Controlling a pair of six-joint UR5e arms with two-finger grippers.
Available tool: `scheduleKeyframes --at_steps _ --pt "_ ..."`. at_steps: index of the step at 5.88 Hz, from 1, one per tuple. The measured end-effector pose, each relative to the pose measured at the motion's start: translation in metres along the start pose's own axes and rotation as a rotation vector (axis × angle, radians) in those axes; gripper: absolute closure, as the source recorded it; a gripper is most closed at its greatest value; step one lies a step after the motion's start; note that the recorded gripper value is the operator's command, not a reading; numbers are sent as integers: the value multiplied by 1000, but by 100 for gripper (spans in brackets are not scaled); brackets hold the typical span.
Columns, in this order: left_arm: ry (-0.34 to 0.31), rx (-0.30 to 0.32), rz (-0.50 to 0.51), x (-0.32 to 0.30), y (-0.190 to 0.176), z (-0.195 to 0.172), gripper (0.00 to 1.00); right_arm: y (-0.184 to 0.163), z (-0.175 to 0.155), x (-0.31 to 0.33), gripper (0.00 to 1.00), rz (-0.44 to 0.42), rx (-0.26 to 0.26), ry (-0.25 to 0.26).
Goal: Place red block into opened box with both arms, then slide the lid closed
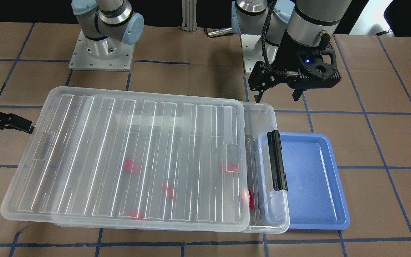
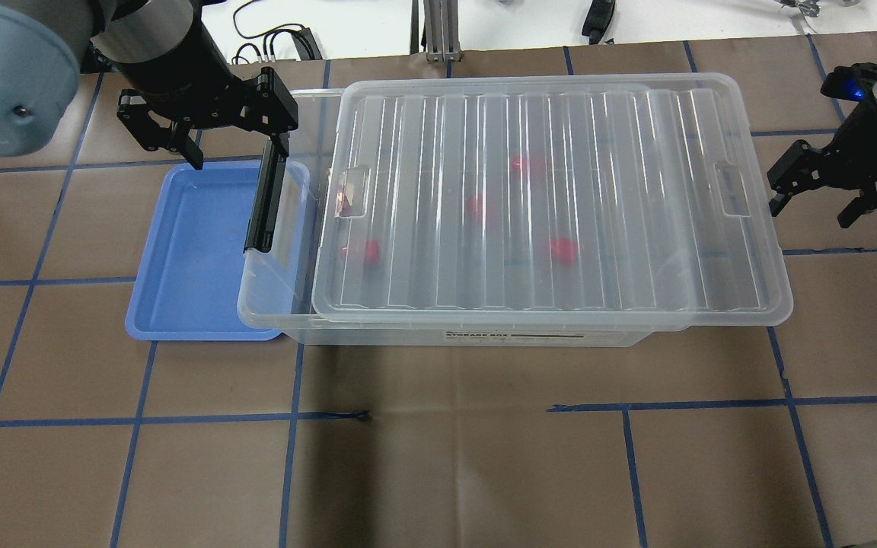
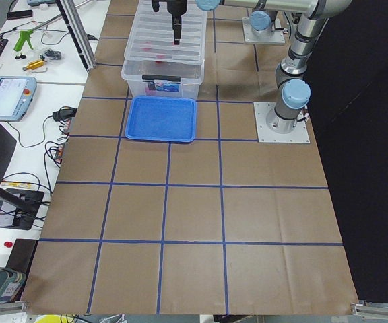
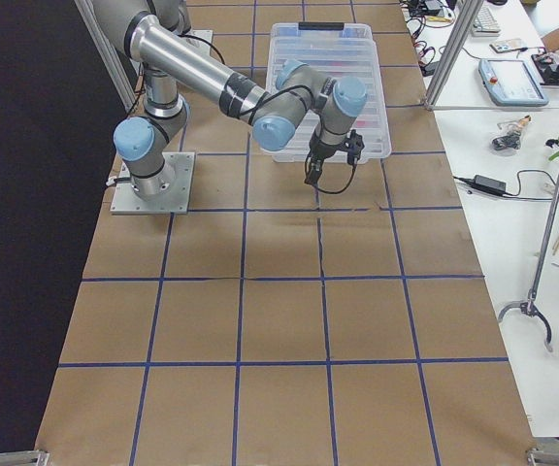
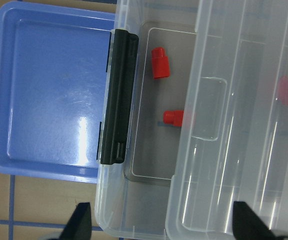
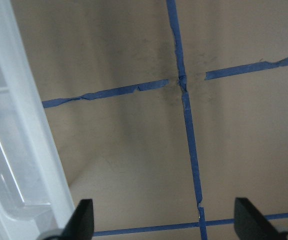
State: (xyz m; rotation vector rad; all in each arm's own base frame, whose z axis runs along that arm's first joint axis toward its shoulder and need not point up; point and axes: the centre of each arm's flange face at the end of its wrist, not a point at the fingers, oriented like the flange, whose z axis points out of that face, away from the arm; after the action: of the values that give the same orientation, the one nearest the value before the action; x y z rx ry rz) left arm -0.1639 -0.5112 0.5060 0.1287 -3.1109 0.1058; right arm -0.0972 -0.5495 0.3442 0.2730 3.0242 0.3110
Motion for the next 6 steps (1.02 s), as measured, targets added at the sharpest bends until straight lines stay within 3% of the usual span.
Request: scheduleKeyframes --at_steps 3,6 --pt "-2 -9 37 0 1 5 1 4 1 -39 0 9 -2 16" --pt "-5 -38 29 -8 1 0 1 11 7 -47 0 9 -11 -7"
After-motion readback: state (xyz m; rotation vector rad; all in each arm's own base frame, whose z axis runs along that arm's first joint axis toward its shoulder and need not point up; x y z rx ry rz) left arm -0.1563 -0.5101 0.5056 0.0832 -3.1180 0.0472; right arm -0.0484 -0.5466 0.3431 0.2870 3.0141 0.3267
